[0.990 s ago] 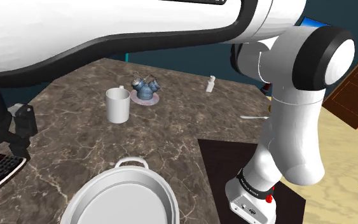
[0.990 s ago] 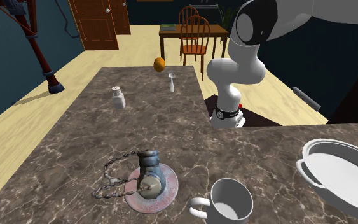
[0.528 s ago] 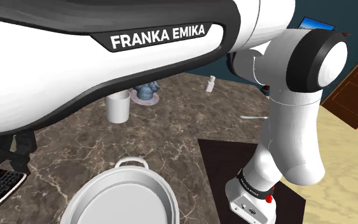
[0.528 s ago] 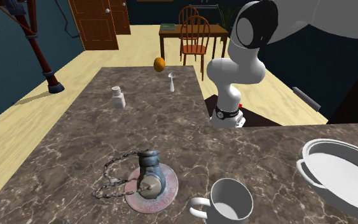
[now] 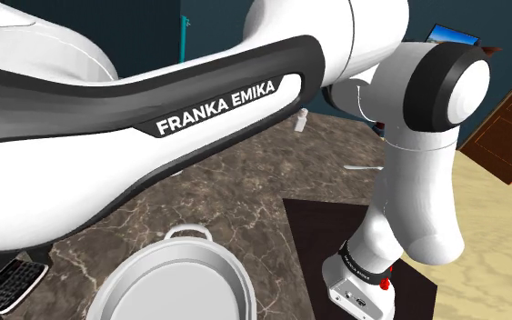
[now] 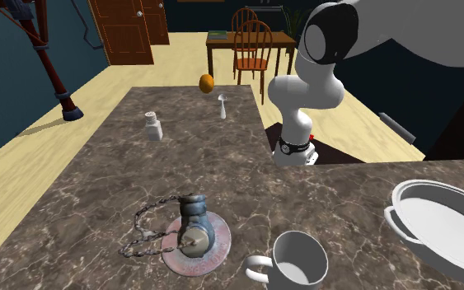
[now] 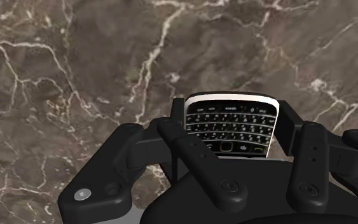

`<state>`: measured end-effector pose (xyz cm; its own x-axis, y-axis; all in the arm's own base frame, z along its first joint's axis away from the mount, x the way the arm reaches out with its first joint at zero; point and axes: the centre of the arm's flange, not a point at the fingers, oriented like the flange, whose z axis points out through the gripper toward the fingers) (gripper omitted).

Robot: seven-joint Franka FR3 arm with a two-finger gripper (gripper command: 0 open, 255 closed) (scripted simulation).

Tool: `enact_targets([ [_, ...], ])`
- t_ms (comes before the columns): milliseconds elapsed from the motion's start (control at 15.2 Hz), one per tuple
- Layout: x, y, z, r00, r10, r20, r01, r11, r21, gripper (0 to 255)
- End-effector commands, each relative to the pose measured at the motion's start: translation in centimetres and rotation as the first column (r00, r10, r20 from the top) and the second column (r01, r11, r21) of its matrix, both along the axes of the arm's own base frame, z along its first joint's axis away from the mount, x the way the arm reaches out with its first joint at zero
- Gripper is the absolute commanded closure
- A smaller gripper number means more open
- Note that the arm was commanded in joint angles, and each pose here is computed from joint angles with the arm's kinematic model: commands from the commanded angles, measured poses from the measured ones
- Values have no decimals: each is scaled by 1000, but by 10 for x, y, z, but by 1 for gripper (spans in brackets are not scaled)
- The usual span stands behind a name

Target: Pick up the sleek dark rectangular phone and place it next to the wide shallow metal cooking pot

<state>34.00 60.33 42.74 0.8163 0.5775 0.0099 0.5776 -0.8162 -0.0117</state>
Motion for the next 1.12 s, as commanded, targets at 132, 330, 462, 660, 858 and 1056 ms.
enact_targets([
  [132, 1, 1, -21, 1000, 0, 0, 0, 1000, 1, 255],
  [330, 1, 1, -28, 1000, 0, 0, 0, 1000, 1, 255],
  [462, 1, 1, -28, 1000, 0, 0, 0, 1000, 1, 255],
  [660, 1, 1, -28, 1000, 0, 0, 0, 1000, 1, 255],
  [858, 1, 1, -28, 1000, 0, 0, 0, 1000, 1, 0],
  [1056, 1, 1, -28, 1000, 0, 0, 0, 1000, 1, 0],
])
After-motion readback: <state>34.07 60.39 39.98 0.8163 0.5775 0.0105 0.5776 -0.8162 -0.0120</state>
